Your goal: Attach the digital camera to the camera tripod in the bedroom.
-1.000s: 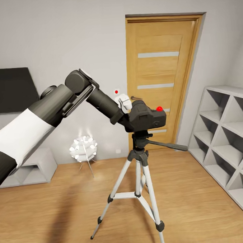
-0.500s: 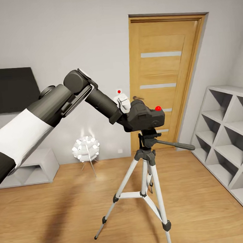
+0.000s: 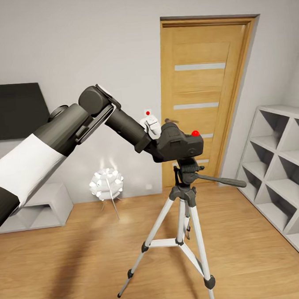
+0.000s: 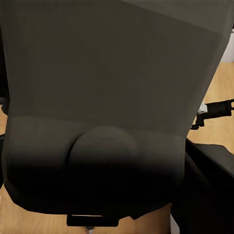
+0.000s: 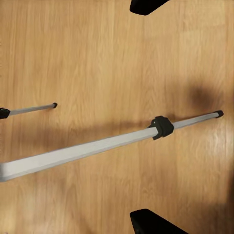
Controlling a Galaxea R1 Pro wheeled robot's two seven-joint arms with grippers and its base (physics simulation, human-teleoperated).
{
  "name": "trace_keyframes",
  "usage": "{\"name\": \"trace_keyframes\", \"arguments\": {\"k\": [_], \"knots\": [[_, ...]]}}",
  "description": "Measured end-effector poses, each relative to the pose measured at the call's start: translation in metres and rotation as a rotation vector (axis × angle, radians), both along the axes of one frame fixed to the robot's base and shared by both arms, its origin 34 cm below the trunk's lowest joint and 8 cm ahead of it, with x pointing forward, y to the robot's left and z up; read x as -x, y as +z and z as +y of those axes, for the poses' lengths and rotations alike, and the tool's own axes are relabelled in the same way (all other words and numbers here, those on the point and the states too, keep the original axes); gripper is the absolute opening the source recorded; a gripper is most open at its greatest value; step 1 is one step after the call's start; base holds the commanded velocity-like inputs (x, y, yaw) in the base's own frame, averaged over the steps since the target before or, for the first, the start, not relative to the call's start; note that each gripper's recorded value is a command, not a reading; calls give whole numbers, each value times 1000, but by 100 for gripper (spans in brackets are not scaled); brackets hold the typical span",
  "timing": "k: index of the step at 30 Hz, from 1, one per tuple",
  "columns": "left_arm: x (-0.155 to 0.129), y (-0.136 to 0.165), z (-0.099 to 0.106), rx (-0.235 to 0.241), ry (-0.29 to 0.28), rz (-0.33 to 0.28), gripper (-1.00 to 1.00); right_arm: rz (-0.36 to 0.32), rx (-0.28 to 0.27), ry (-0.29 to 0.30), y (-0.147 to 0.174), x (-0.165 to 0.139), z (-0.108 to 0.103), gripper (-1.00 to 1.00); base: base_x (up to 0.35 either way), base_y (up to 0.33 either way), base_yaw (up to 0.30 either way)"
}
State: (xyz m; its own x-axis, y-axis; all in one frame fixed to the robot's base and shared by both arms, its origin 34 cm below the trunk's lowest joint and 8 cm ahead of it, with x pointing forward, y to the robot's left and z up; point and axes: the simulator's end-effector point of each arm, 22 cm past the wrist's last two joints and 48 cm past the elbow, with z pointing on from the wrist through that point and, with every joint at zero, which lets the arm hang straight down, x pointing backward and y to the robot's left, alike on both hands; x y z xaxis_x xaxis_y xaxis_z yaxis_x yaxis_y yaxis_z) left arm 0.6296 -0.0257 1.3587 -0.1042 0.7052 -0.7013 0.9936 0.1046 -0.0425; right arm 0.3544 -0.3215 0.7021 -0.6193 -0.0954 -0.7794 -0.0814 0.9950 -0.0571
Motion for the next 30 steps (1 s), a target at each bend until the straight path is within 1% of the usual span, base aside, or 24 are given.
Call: {"name": "trace_keyframes", "arguments": {"k": [6, 14, 22, 28, 30], "knots": [[0, 0, -1, 0, -2, 0, -100, 0, 0, -1, 0, 0, 0, 100, 3, 2, -16], [1, 1, -1, 2, -2, 0, -100, 0, -1, 0, 0, 0, 0, 100, 0, 0, -154], [1, 1, -1, 2, -2, 0, -100, 1, -2, 2, 0, 0, 1, 100, 0, 0, -39], [1, 1, -1, 2, -3, 0, -100, 3, -7, 19, 0, 2, 0, 100, 0, 0, -3], [1, 1, -1, 2, -3, 0, -100, 5, -14, 43, 1, 3, -2, 100, 0, 0, 0]]}}
